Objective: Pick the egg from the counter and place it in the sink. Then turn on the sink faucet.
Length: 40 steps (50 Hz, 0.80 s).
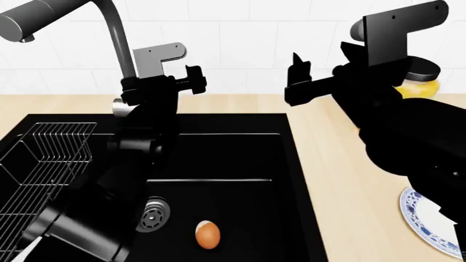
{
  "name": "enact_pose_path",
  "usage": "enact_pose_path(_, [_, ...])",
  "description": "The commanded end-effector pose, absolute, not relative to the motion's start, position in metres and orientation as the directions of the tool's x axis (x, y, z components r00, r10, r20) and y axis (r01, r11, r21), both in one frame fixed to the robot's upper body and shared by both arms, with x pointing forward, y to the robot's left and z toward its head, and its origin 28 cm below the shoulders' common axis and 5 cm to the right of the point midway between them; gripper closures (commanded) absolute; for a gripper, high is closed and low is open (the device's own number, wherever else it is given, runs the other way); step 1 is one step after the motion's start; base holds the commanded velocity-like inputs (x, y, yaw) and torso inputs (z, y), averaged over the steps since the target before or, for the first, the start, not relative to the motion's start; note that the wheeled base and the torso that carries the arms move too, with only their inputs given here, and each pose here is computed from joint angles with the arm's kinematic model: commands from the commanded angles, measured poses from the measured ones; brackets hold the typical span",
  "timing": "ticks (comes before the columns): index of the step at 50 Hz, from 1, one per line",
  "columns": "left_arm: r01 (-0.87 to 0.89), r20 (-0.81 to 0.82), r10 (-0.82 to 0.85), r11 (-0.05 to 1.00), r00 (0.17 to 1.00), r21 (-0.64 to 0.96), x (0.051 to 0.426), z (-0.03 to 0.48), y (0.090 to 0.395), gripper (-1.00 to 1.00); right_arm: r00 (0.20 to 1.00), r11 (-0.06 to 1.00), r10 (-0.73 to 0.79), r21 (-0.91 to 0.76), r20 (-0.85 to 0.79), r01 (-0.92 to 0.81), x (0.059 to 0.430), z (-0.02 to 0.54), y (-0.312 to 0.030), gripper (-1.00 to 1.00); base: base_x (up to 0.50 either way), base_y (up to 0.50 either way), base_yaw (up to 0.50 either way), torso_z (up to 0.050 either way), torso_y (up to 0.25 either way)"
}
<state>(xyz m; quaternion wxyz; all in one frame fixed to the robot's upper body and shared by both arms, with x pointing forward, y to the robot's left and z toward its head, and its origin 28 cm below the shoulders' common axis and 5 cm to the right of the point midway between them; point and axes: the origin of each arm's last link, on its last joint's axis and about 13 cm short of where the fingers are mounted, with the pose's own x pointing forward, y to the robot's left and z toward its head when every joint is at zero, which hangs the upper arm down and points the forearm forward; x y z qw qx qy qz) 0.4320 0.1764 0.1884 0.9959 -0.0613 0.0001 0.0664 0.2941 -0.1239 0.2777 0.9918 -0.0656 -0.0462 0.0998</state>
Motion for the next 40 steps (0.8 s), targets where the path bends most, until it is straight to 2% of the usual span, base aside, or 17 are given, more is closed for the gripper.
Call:
enact_pose_path(1, [-0.121,-0.011,0.121,0.986,0.993,-0.114,0.431,0.184,0.176,-1.00,0.974,0.970,0.212,-0.136,0.074,-0.201,0.295,0.275,-0.123,-1.00,0.00,0.00,0.00,0.000,0.000])
enact_pose_path(16, [-0.134,-0.003,0.134,0.984,0.991,-0.114,0.431,0.181,0.178,-1.00,0.973,0.969,0.220,-0.132,0.064,-0.211,0.295,0.270,-0.123,-1.00,0.00,0.00,0.00,0.000,0.000])
enact_pose_path(22, [-0.163,-0.023,0.161,0.975,0.987,-0.151,0.431,0.181,0.180,-1.00,0.973,0.968,0.222,-0.132,0.061,-0.213,0.295,0.269,-0.123,-1.00,0.00,0.00,0.00,-0.002,-0.176])
enact_pose_path(31, [-0.084,0.060,0.095,0.983,0.994,-0.165,0.433,0.189,0.177,-1.00,0.971,0.966,0.232,-0.131,0.055,-0.224,0.295,0.267,-0.122,-1.00,0.00,0.00,0.00,0.000,0.000])
enact_pose_path(40, [-0.096,0.038,0.103,0.984,0.994,-0.152,0.431,0.184,0.176,-1.00,0.971,0.966,0.233,-0.130,0.054,-0.224,0.295,0.266,-0.122,-1.00,0.00,0.00,0.00,0.000,0.000])
